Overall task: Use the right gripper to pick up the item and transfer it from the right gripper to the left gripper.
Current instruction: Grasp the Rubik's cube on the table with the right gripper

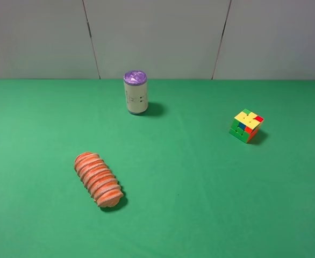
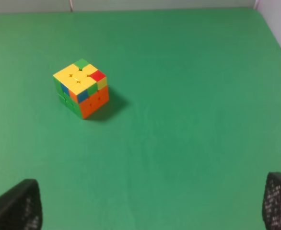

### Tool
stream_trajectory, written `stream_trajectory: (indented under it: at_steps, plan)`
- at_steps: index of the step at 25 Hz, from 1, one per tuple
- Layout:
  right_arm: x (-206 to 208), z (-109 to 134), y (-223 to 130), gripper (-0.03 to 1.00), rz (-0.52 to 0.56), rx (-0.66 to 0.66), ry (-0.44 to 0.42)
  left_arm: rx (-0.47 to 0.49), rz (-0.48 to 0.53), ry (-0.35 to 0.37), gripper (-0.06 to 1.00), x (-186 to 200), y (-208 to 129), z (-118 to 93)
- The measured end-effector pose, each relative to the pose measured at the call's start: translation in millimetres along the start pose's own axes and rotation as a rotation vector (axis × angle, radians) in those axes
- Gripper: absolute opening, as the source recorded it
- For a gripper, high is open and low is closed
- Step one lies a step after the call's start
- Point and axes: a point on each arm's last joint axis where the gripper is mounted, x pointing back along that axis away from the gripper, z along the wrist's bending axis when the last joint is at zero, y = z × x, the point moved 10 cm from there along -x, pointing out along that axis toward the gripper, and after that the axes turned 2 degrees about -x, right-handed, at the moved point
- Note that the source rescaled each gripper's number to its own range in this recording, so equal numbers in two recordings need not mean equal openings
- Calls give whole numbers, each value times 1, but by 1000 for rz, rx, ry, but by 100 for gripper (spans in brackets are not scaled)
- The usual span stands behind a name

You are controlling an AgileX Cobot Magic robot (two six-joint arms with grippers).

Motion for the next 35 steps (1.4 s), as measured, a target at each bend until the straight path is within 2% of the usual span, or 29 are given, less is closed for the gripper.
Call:
stream_trajectory:
  at_steps: [35]
  plan:
    - [2,-3,3,100,-10,1,-13,0,0,0,91,0,0,0]
